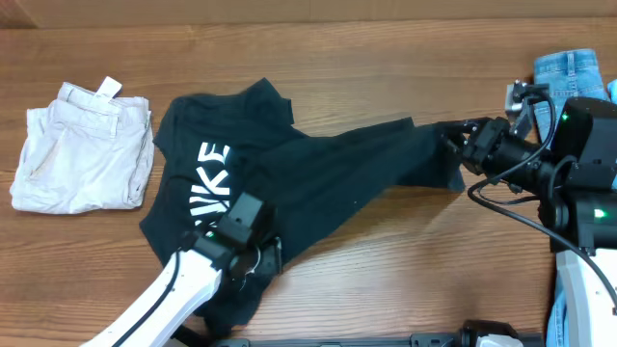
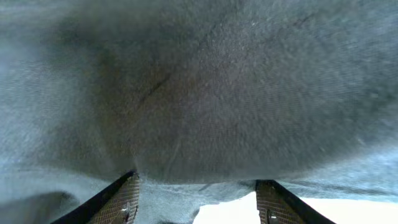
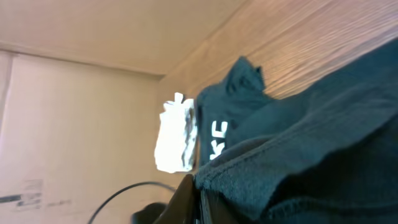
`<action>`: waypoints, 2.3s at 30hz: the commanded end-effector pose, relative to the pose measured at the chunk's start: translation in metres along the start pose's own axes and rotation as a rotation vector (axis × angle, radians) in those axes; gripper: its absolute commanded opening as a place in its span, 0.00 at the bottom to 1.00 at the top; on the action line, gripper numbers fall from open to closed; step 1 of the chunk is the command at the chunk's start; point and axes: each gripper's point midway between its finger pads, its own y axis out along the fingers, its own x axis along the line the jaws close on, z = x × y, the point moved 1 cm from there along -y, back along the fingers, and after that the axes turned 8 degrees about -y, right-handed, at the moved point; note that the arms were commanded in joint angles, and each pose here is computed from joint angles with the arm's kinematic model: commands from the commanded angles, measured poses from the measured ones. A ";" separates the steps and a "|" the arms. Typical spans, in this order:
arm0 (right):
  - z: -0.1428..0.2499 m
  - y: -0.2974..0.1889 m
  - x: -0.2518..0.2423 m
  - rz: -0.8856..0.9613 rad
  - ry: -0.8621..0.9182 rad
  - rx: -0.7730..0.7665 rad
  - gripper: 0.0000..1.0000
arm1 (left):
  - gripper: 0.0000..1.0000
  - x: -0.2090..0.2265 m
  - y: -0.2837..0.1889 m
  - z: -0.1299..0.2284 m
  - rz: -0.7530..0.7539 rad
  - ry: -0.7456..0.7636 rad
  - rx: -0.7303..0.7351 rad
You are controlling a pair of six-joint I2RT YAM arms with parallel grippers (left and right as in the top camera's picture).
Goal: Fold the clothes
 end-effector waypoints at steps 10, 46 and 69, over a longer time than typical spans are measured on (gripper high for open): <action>-0.008 -0.007 0.026 -0.086 -0.027 -0.015 0.04 | 0.53 -0.008 0.033 0.015 -0.113 0.150 0.023; -0.041 -0.070 -0.025 0.541 -0.195 -0.219 0.04 | 0.04 0.023 -0.458 -0.057 0.012 0.060 -0.981; -0.067 -0.138 0.069 0.489 -0.297 -0.399 0.04 | 0.04 0.005 -0.464 -0.082 -0.067 0.219 -0.990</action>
